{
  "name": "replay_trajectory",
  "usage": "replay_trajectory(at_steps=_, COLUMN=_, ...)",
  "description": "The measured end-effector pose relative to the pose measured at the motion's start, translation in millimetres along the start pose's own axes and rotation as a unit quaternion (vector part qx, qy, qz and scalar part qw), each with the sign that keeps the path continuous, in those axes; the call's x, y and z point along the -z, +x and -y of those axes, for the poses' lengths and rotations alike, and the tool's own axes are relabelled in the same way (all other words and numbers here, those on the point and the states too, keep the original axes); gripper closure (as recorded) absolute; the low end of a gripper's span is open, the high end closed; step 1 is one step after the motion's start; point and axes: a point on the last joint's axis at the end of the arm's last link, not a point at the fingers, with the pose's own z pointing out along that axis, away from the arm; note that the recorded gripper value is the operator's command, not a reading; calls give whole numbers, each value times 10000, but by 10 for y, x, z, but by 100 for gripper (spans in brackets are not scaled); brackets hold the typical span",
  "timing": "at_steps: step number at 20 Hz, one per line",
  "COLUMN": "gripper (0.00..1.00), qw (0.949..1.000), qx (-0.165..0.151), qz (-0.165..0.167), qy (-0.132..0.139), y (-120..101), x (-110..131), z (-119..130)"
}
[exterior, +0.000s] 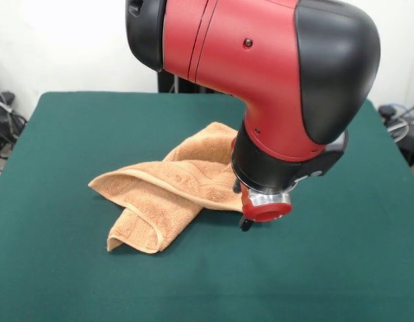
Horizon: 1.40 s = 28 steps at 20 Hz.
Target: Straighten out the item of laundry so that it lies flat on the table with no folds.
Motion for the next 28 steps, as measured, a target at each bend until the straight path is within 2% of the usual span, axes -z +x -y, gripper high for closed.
replay_trajectory(at_steps=18, gripper=0, qw=9999, qx=6, qz=-25, qy=118, y=20, x=-163, z=18)
replay_trajectory(at_steps=28, gripper=0, qw=9996, qx=-67, qz=-94, qy=275, y=-1, x=-253, z=137)
